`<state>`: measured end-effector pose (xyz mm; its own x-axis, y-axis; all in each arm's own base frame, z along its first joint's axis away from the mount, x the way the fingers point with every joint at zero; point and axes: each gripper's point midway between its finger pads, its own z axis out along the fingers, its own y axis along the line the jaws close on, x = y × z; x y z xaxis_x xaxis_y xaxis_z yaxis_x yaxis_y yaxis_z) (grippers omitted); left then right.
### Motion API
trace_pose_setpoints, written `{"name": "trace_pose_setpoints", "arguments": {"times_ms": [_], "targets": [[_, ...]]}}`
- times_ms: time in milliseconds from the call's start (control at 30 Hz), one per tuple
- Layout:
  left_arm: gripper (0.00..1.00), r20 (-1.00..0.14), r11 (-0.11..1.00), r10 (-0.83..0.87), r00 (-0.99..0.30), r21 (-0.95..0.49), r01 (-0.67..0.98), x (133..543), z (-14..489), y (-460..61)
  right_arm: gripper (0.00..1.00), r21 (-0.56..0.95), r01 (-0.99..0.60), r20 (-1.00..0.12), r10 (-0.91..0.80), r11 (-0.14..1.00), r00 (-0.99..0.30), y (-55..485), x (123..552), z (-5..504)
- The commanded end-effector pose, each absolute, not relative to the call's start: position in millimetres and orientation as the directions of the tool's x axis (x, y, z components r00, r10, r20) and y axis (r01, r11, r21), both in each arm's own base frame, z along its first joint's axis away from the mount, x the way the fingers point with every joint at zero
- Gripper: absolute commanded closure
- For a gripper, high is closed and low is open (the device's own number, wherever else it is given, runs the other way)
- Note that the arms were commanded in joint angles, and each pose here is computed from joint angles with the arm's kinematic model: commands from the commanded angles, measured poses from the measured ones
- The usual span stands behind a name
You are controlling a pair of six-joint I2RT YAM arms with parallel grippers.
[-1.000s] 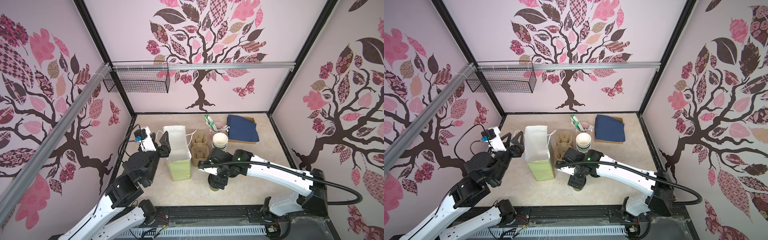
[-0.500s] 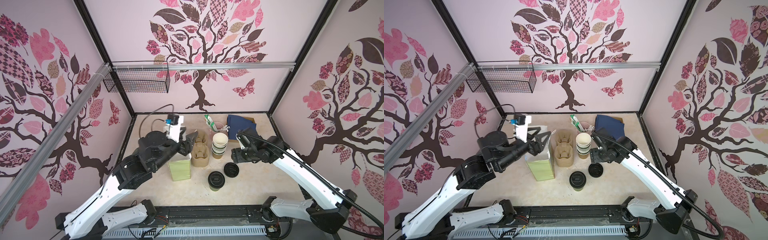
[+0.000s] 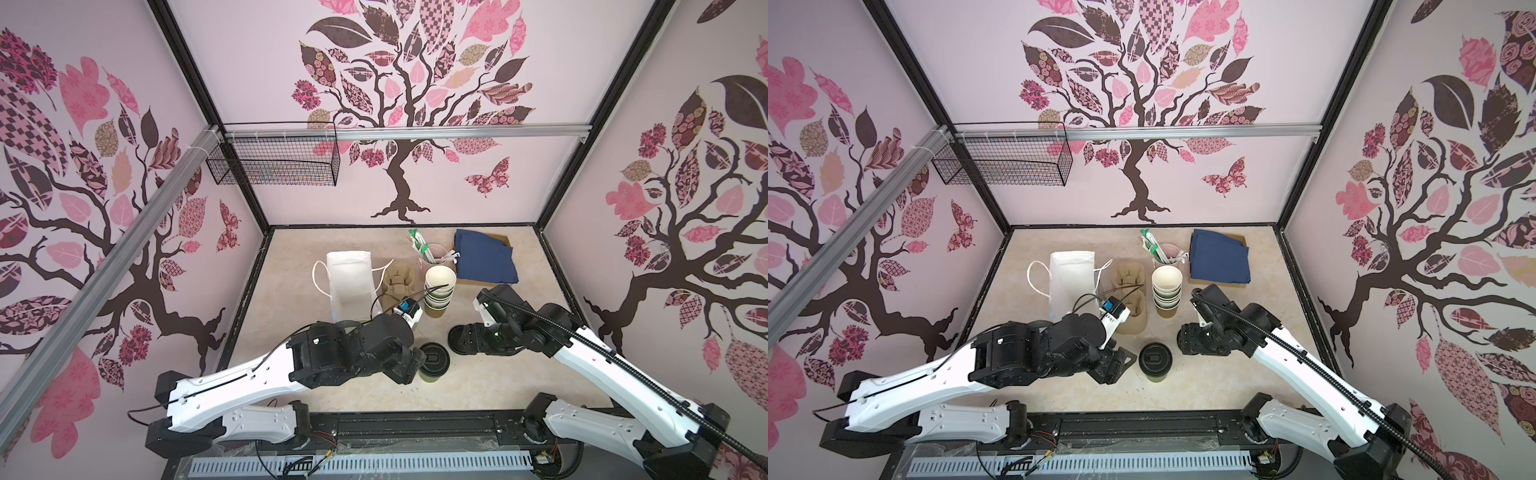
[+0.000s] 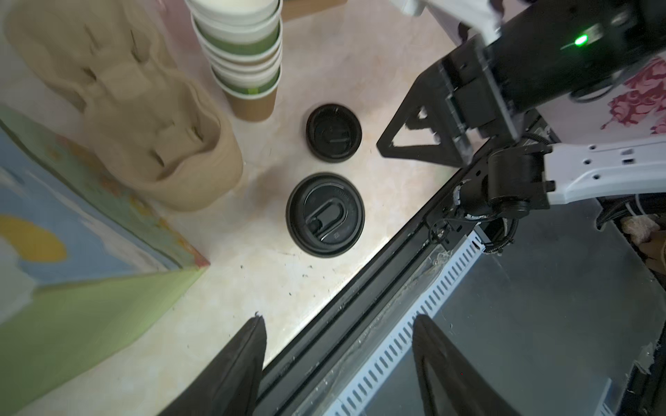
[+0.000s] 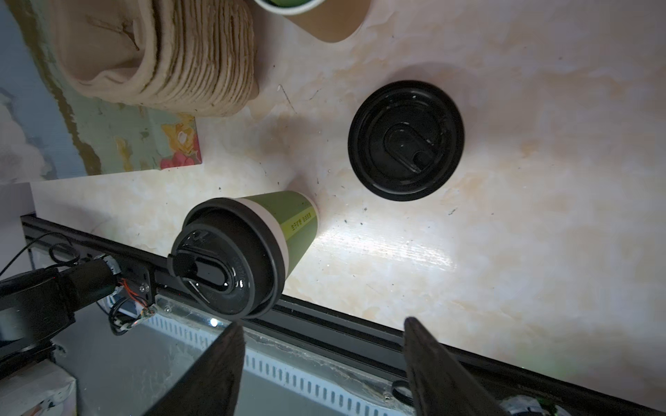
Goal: Pack a coffee takeout order
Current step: Close the lid on the coffee cup.
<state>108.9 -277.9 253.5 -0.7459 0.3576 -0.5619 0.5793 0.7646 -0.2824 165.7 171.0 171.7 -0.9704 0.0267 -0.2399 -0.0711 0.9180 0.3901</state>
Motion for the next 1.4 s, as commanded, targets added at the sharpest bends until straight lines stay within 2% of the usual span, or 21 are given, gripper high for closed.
{"name": "trace_pose_setpoints", "arguments": {"times_ms": [0, 233, 467, 867, 1367], "targets": [[0.31, -0.436, 0.824, 0.188, -0.88, -0.417, 0.383, 100, 228, -272, 0.29, 0.487, -0.01, -0.184, 0.091, 0.873, -0.979, 183, 158, 177], [0.32, -0.351, 0.8, -0.03, -0.936, -0.57, 0.188, 106, 211, -295, 0.32, 0.616, -0.027, -0.14, 0.076, 0.787, -0.987, 199, 141, 171], [0.32, -0.313, 0.828, -0.131, -0.941, -0.556, 0.07, 116, 184, -296, 0.33, 0.632, -0.077, -0.166, 0.038, 0.771, -0.985, 207, 145, 165], [0.31, -0.319, 0.84, -0.209, -0.924, -0.542, -0.003, 130, 159, -296, 0.32, 0.624, -0.082, -0.161, 0.025, 0.777, -0.987, 218, 158, 154], [0.25, -0.279, 0.824, -0.174, -0.944, -0.566, 0.016, 144, 141, -318, 0.24, 0.595, -0.071, -0.154, 0.027, 0.8, -0.988, 214, 159, 139]]}}
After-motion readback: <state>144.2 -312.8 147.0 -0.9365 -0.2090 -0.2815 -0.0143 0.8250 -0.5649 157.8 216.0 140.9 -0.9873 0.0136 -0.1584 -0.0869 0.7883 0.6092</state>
